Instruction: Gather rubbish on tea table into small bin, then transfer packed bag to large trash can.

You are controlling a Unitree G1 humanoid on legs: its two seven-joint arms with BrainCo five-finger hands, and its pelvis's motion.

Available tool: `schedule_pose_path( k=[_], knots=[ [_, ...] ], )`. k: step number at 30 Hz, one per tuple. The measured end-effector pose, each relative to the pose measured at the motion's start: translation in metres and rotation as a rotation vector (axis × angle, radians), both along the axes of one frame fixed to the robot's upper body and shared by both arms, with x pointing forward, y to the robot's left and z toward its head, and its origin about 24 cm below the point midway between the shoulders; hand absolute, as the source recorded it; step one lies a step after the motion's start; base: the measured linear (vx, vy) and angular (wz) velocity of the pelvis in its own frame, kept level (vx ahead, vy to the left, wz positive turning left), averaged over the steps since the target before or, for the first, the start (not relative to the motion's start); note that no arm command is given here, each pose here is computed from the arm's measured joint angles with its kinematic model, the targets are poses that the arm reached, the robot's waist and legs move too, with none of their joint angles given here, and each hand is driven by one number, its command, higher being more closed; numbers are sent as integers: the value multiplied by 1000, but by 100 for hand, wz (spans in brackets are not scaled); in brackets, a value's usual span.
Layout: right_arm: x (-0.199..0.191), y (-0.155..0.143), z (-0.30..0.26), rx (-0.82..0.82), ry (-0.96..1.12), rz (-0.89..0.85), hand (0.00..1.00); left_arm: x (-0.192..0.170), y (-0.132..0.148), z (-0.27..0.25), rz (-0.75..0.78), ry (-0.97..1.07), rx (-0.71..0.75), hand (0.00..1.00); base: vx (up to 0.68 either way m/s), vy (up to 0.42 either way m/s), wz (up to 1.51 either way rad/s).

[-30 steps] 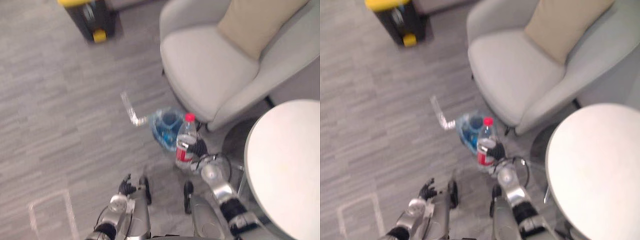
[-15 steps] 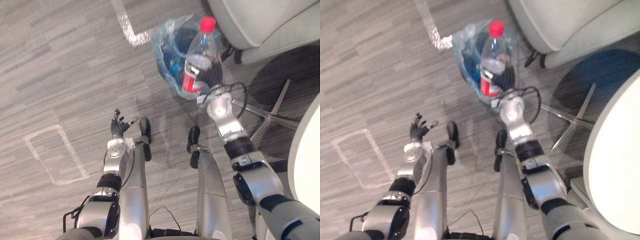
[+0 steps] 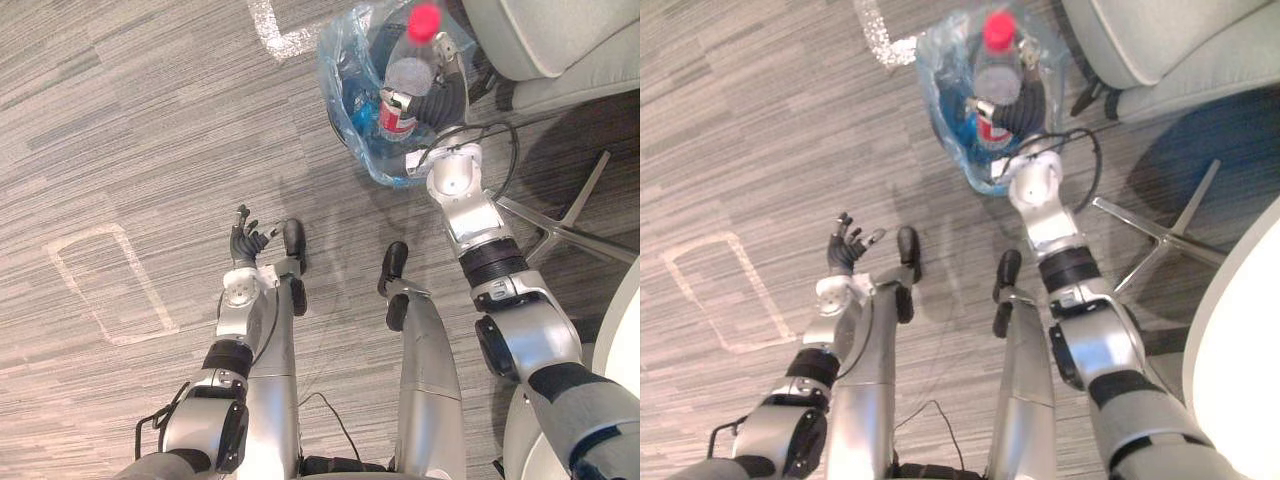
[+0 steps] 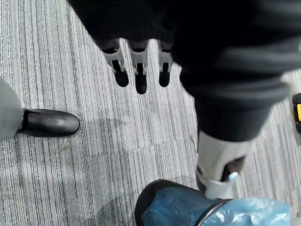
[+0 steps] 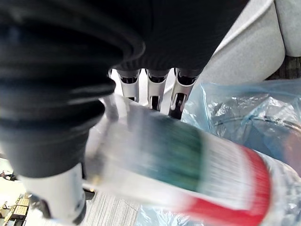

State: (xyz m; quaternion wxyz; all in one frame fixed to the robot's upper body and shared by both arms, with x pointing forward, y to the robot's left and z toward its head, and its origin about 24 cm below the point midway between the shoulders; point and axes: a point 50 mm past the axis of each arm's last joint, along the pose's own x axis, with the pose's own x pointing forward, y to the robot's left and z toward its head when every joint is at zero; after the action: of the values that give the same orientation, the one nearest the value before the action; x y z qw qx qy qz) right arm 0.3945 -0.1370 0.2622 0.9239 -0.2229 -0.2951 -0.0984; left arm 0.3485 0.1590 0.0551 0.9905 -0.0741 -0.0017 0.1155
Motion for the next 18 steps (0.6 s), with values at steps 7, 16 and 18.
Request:
schedule_pose_path(
  k=[7,16,18],
  knots=[
    [0,4,-10,-65,21,-3,0,0,-7,0,-28,1,14,0,-1,1,1],
    [2,14,-43,-330,93,-33,0,-1,-6,-4,-28,13,21,0,0,0,0],
    [4,15,-52,-411,117,-48,0,-2,-5,-8,-26,32,28,0,0,0,0]
  ],
)
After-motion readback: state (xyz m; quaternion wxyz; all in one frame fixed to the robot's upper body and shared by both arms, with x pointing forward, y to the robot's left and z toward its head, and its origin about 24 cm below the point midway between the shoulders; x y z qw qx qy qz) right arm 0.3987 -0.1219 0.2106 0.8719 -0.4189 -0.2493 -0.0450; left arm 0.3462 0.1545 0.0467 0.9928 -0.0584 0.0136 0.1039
